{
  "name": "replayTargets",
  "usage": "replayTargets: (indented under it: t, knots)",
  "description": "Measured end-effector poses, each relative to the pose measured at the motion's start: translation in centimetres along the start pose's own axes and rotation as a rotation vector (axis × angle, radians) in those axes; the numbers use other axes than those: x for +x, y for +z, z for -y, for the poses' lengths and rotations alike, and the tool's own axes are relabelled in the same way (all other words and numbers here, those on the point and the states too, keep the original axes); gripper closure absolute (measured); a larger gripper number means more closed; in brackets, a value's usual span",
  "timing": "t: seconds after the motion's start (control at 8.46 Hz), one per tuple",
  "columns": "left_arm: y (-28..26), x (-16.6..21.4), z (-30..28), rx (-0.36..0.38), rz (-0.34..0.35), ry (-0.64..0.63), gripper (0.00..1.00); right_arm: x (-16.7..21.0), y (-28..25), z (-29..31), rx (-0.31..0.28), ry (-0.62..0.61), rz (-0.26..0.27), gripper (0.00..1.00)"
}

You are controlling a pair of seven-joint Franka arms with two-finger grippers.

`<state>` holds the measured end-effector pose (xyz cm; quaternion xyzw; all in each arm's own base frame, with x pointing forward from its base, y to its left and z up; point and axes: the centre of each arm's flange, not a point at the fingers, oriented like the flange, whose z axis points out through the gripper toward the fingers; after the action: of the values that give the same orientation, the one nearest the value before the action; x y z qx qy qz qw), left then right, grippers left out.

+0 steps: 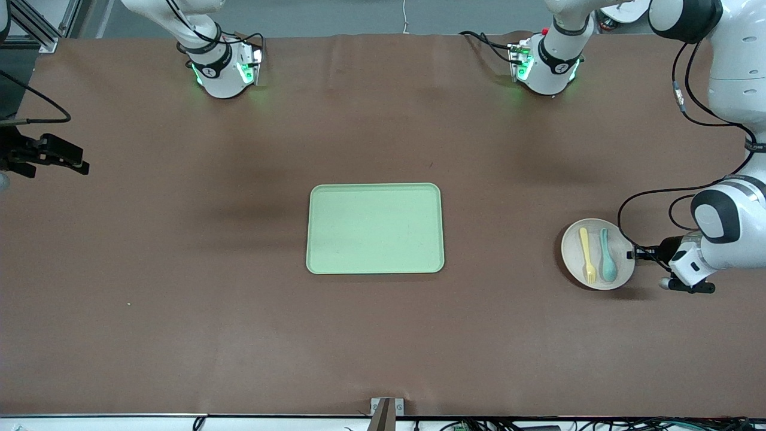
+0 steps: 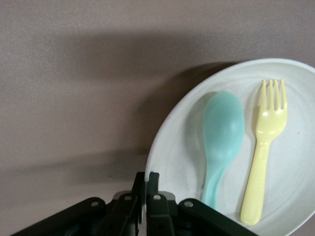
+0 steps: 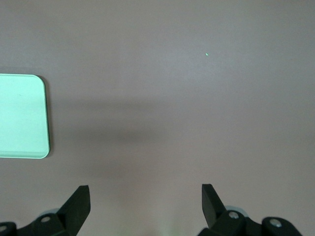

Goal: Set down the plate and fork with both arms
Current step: 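Reach the left gripper to the white plate rim and grasp it, then carry the plate onto the green tray while the right gripper approaches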

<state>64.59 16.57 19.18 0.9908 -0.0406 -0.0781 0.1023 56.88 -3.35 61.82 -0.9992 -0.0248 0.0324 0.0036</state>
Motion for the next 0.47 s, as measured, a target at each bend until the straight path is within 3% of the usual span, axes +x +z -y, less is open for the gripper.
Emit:
replayTargets:
  t: [0.47]
  knots:
    - [-2.8, 2.7, -3.8, 0.001, -0.062, 0.072, 0.96, 0.2, 0.0, 1.7, 0.001, -0.03, -0.004, 0.0]
